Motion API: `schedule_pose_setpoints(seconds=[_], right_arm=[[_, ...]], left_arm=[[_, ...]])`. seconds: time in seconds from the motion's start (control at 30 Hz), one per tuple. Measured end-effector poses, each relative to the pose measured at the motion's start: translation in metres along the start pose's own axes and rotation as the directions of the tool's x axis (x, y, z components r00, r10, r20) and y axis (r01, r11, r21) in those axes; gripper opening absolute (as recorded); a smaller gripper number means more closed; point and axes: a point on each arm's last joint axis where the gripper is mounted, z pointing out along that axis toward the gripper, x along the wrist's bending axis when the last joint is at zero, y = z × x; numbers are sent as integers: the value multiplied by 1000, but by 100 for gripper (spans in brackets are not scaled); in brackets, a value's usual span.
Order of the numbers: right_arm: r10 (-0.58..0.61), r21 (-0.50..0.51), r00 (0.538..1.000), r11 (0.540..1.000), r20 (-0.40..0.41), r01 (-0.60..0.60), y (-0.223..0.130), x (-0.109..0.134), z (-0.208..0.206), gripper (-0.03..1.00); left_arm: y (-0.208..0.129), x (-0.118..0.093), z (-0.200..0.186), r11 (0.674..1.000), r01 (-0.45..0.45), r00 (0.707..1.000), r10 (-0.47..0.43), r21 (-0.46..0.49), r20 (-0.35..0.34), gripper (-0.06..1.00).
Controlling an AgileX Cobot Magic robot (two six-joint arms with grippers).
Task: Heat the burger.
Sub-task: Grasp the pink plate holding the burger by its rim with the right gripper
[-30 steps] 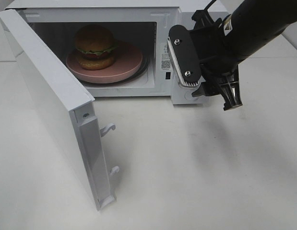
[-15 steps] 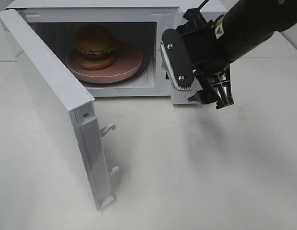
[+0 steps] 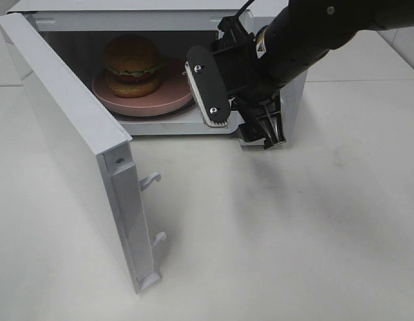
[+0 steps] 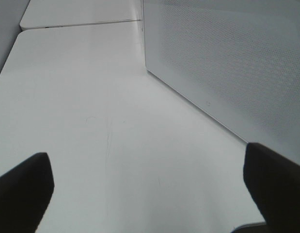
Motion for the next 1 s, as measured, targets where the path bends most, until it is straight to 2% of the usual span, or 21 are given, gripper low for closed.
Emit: schedule_pose_setpoints(seconds=[1.0], right_arm=[[27,-20,999,999,23,-27,24,-38,75,82]], left_arm=[[0,1,0,1000,-4,1000,4,1,-7,99]])
